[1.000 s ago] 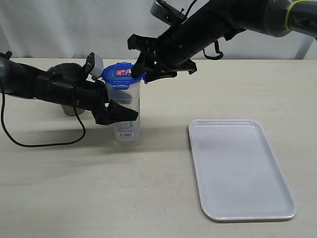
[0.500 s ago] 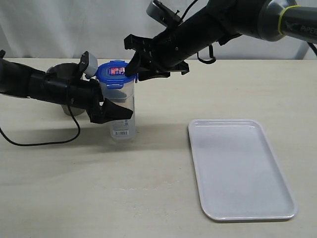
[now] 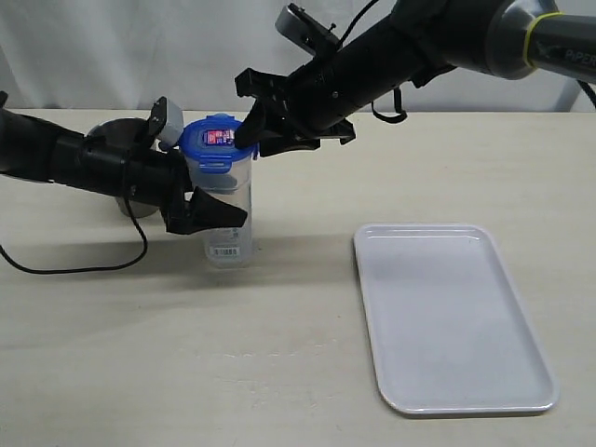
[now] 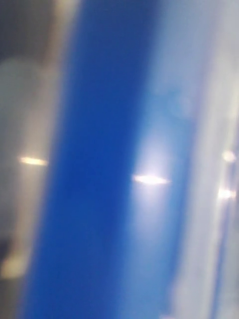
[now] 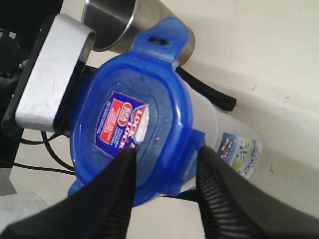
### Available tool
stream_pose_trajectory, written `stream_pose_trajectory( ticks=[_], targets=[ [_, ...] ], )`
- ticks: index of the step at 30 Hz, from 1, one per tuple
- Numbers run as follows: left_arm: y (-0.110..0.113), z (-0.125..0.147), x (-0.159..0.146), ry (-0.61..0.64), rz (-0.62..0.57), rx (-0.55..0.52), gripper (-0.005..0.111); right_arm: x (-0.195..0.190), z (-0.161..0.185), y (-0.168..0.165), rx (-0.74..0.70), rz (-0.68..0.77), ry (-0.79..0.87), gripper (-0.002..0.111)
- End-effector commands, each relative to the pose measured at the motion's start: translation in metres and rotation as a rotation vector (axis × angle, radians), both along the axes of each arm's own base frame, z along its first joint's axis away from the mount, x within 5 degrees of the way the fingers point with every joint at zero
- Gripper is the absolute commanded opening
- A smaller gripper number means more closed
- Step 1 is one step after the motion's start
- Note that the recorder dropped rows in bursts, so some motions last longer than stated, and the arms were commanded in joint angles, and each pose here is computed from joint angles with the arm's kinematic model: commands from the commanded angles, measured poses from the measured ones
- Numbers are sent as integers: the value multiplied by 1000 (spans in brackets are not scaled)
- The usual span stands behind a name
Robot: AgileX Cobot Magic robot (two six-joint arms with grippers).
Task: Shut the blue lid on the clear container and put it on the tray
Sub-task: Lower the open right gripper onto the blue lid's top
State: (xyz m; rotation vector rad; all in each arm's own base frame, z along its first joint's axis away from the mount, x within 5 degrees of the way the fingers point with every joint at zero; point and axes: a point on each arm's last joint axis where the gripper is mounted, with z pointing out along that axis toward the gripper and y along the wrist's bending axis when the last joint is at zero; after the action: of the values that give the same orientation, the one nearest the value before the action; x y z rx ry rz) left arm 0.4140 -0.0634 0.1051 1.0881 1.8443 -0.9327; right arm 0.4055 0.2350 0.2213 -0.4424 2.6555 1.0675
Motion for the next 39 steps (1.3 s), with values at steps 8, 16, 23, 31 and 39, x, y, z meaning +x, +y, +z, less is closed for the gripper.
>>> stream_pose_trajectory(
  ticks=[8,16,23,31,39],
  targets=[
    [-25,-1,-5,-21,-91,-4,0,-37,-45,20,-70,318,219,22],
    [-26,-1,-6,-20,-100,-7,0,-31,-48,19,-111,222,214,22],
    [-26,-2,-6,-21,-98,0,0,-36,-52,8,-238,314,207,22],
    [-25,-2,-6,-21,-97,2,0,-30,-3,-2,-311,297,-55,39],
    [-25,-2,-6,-21,-97,3,0,-37,49,-10,-316,366,-316,57]
  ],
)
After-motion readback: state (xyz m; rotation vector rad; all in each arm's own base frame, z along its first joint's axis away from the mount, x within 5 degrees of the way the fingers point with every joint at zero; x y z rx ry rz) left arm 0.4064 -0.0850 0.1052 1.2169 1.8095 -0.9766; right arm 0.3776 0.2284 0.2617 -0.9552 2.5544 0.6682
